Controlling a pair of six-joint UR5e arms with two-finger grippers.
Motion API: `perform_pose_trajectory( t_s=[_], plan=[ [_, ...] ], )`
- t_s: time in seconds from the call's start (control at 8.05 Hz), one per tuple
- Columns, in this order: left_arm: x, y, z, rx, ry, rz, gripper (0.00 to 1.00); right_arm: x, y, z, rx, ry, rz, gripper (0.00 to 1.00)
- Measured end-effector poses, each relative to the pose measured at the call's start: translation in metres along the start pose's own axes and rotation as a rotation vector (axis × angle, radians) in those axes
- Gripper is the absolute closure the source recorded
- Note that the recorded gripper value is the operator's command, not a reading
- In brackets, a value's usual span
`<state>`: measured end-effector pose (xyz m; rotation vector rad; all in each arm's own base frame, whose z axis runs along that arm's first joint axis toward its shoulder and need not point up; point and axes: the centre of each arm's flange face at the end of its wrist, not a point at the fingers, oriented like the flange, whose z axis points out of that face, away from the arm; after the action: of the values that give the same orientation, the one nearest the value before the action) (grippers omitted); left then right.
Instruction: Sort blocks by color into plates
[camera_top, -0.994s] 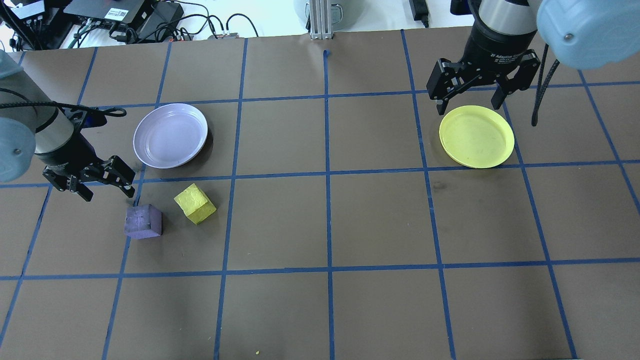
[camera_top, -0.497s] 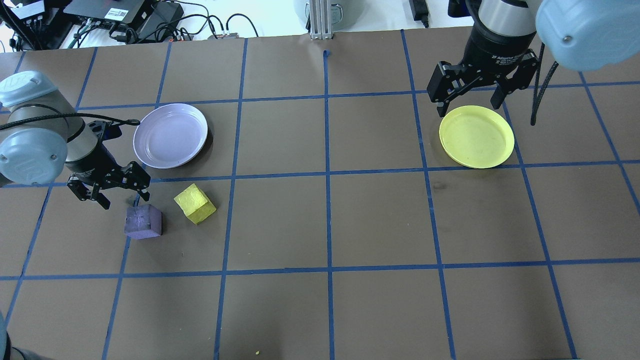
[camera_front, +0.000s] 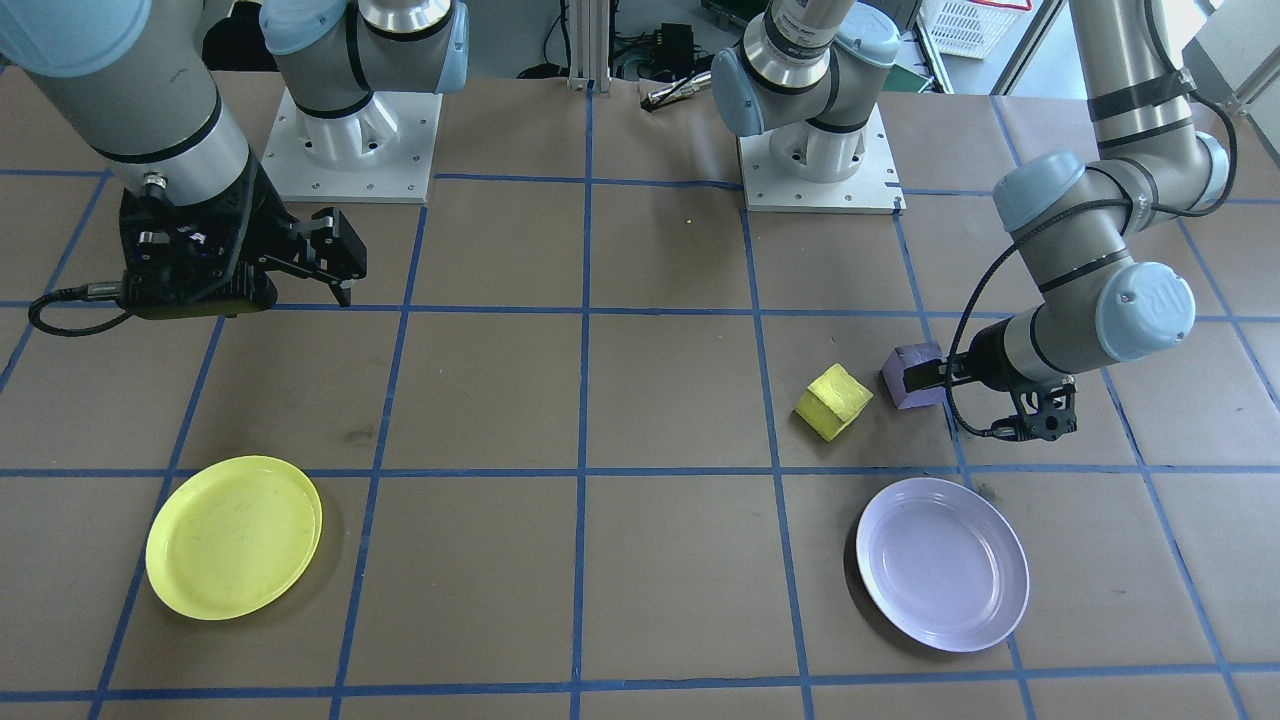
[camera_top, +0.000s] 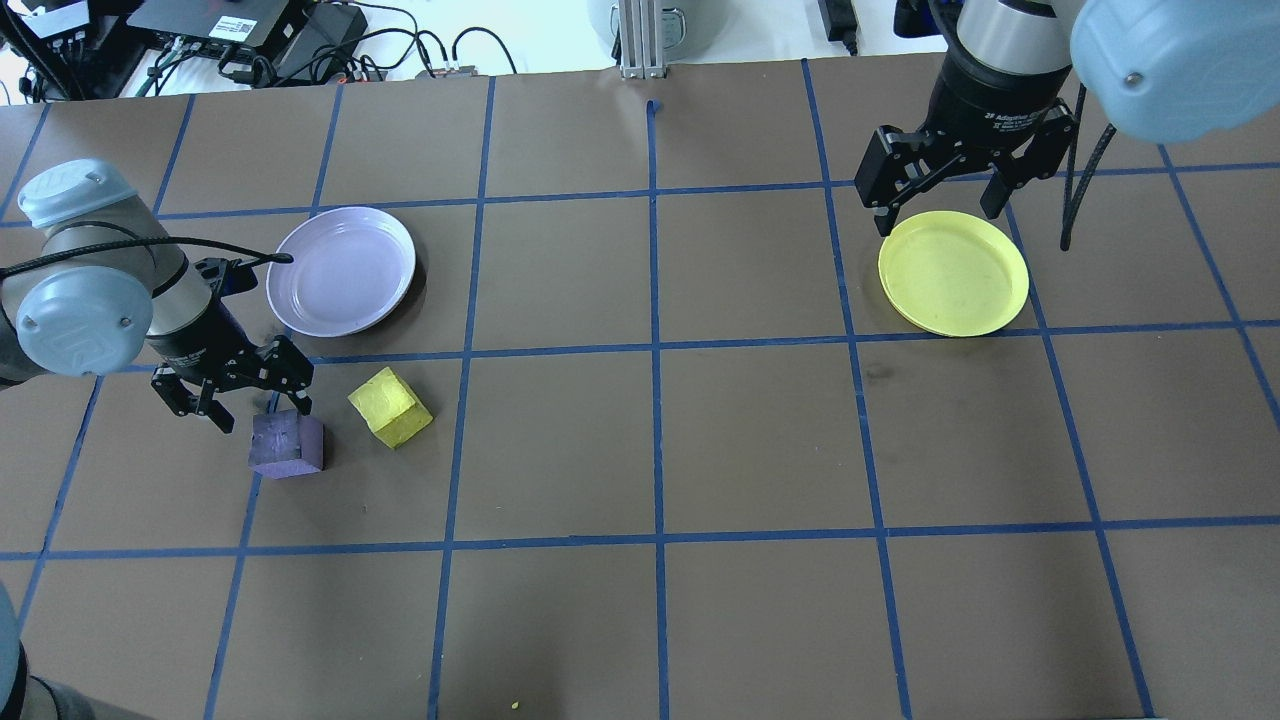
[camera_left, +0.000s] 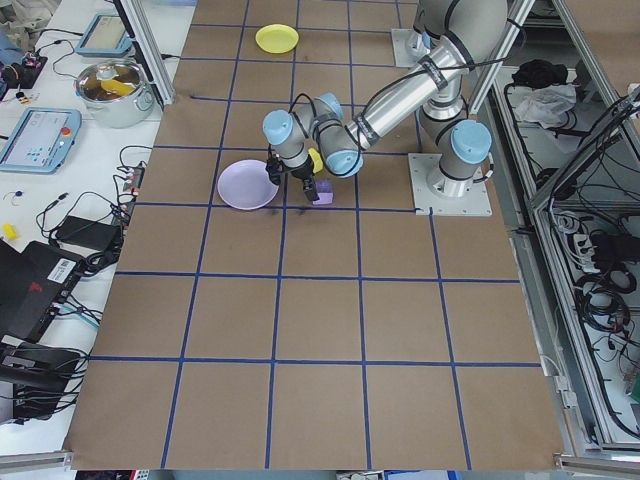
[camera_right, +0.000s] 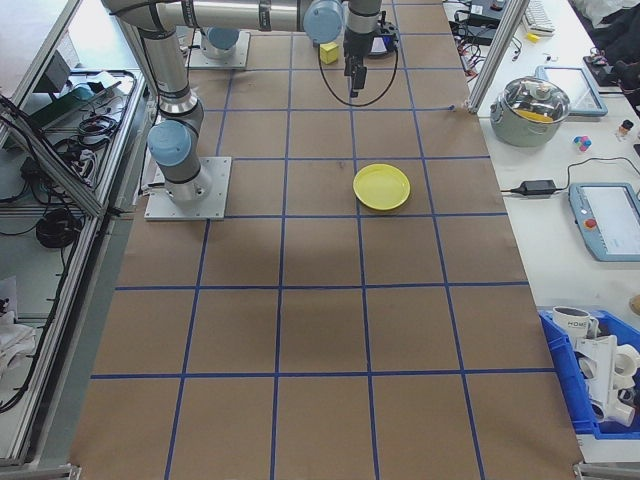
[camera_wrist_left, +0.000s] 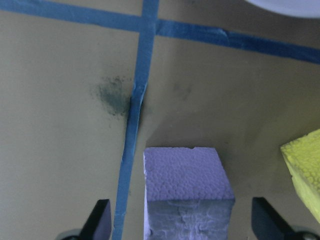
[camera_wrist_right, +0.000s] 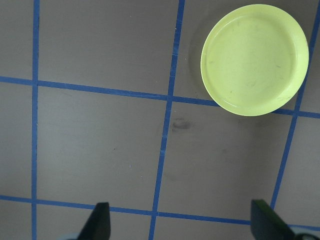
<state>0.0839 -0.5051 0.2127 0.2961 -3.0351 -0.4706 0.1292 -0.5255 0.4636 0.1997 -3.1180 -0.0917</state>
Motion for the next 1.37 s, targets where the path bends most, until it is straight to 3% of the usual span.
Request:
perform_pose_trajectory(
  t_s=[0.12,0.25,0.37,0.5,0.99,1.12,1.37],
  plan=[
    [0.001,0.003,0.009,-0.018,0.002,-0.001,0.06,0.0,0.0,0.0,0.0,0.0,0.005,0.0],
    [0.002,0.006,0.015,-0.031,0.004,0.0,0.36,-0.001,0.0,0.0,0.0,0.0,0.013,0.0],
    [0.002,0.008,0.019,-0.038,0.004,0.004,0.74,-0.001,0.0,0.0,0.0,-0.001,0.035,0.0],
    [0.002,0.008,0.02,-0.042,0.003,0.01,1.0,-0.001,0.0,0.0,0.0,-0.001,0.064,0.0],
    [-0.003,0.01,0.011,-0.035,-0.041,0.069,1.0,-0.001,0.001,0.002,-0.007,-0.002,0.093,0.0],
    [-0.004,0.012,-0.005,-0.018,-0.064,0.098,1.0,-0.001,0.001,0.003,-0.007,-0.002,0.093,0.0],
    [-0.005,0.003,-0.079,0.037,-0.09,0.142,1.0,-0.001,0.001,0.004,-0.007,-0.002,0.093,0.0]
  ],
)
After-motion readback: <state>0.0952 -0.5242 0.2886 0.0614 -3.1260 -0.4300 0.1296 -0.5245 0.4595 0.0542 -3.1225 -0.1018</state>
